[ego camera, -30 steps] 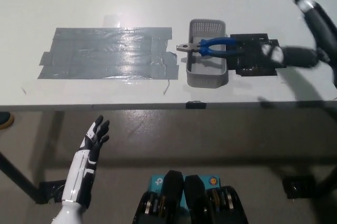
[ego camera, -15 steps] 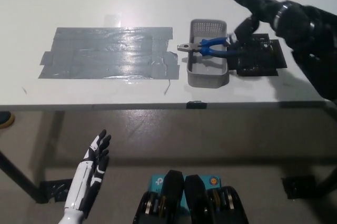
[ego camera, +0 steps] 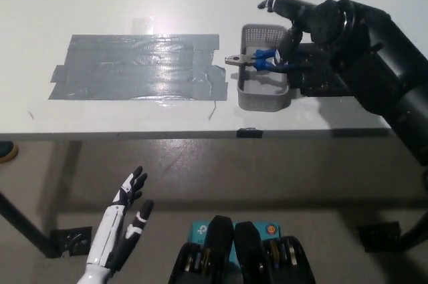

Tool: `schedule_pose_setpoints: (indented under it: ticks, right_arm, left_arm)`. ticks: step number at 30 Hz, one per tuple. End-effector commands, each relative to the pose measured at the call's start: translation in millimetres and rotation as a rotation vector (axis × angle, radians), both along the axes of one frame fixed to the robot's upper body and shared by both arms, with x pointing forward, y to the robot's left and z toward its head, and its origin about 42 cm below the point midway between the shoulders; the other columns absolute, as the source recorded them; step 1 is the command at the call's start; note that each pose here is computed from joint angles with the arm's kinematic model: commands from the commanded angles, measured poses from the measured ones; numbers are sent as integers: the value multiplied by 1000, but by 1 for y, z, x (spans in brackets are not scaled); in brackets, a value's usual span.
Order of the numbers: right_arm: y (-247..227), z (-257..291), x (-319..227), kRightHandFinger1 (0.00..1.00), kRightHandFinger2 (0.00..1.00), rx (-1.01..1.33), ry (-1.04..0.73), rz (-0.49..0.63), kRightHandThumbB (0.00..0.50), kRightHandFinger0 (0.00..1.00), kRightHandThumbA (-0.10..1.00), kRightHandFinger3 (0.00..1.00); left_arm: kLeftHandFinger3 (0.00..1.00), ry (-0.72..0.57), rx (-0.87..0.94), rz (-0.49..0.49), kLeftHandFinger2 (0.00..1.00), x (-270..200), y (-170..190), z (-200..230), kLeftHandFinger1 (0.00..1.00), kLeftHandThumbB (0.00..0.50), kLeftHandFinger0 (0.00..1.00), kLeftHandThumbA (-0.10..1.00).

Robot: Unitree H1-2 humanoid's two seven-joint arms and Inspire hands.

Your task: The robot picks the blue plier placed on top of the container and places it on the grey area of the table

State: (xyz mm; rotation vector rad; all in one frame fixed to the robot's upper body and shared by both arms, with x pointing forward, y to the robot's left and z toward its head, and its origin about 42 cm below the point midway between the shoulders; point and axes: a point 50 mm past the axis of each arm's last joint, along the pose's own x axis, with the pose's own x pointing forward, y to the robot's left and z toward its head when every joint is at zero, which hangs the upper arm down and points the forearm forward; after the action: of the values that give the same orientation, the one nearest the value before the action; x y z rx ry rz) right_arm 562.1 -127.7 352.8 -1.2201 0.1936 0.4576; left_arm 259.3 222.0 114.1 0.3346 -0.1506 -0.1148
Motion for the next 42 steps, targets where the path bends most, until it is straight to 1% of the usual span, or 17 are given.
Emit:
schedule_pose_setpoints:
  ticks: [1, 3, 6, 7, 8, 9, 16, 19, 25, 28, 29, 30, 33, 35, 39, 41, 42]
  right_arm:
    - [21, 41, 5, 1000, 1000, -81, -87, 16, 339, 1000, 967, 1000]
    - [25, 32, 8, 1000, 1000, -112, -85, 4, 317, 1000, 941, 1000]
    - [26, 29, 11, 1000, 1000, -114, -74, -11, 320, 1000, 918, 1000]
    - [26, 26, 12, 1000, 1000, -118, -59, -18, 321, 1000, 943, 1000]
    - [27, 24, 13, 1000, 1000, -108, -53, -21, 320, 1000, 940, 1000]
    - [27, 21, 13, 1000, 1000, -101, -52, -18, 316, 1000, 923, 1000]
    - [33, 13, 14, 1000, 1000, -71, -38, -18, 322, 1000, 911, 1000]
    - [38, 13, 12, 1000, 1000, -76, -41, -12, 314, 1000, 923, 1000]
    - [40, 3, 14, 1000, 1000, -93, -45, -4, 327, 1000, 947, 1000]
    - [39, -2, 14, 1000, 1000, -97, -36, -9, 309, 1000, 929, 1000]
    - [39, -2, 14, 1000, 1000, -97, -35, -9, 309, 1000, 930, 1000]
    - [37, -6, 14, 1000, 1000, -67, -19, -19, 319, 1000, 895, 1000]
    - [37, -14, 14, 1000, 1000, -64, -6, -33, 328, 1000, 851, 1000]
    - [35, -23, 14, 1000, 1000, -96, 0, -10, 317, 1000, 857, 1000]
    - [36, -37, 12, 1000, 1000, -110, 4, -6, 320, 1000, 827, 1000]
    - [36, -45, 10, 1000, 1000, -151, 5, 2, 312, 1000, 841, 1000]
    - [35, -50, 10, 1000, 1000, -177, 6, 0, 304, 1000, 816, 1000]
  left_arm:
    - [1000, -43, 19, -12, 1000, 1, 1, 12, 1000, 61, 1000, 959]
    - [1000, -49, 19, -15, 1000, 3, 2, 13, 1000, 74, 1000, 966]
    - [1000, -54, 21, -20, 1000, 6, 2, 15, 1000, 82, 1000, 983]
    - [1000, -58, 20, -23, 1000, 7, 2, 14, 1000, 87, 1000, 1000]
    - [1000, -58, 20, -24, 1000, 6, 1, 14, 1000, 96, 1000, 1000]
    - [1000, -58, 19, -25, 1000, 7, 1, 14, 1000, 95, 1000, 1000]
    - [1000, -58, 8, -44, 1000, 7, 0, 17, 1000, 79, 1000, 1000]
    - [1000, -64, 12, -47, 1000, 7, -2, 17, 1000, 80, 1000, 1000]
    - [1000, -68, 17, -53, 1000, 8, -3, 18, 1000, 65, 1000, 1000]
    - [1000, -69, 14, -59, 1000, 9, -3, 18, 1000, 51, 1000, 981]
    - [1000, -69, 14, -60, 1000, 9, -3, 18, 1000, 51, 1000, 978]
    - [1000, -67, 7, -65, 1000, 9, -3, 18, 1000, 44, 1000, 953]
    - [1000, -78, 15, -69, 1000, 10, -4, 18, 1000, 47, 1000, 949]
    - [1000, -79, 17, -73, 1000, 10, -4, 17, 1000, 51, 1000, 955]
    - [1000, -81, 14, -73, 1000, 9, -4, 17, 1000, 48, 998, 952]
    - [1000, -79, 9, -72, 1000, 9, -4, 18, 1000, 54, 993, 951]
    - [1000, -80, 8, -71, 1000, 9, -4, 18, 1000, 52, 983, 949]
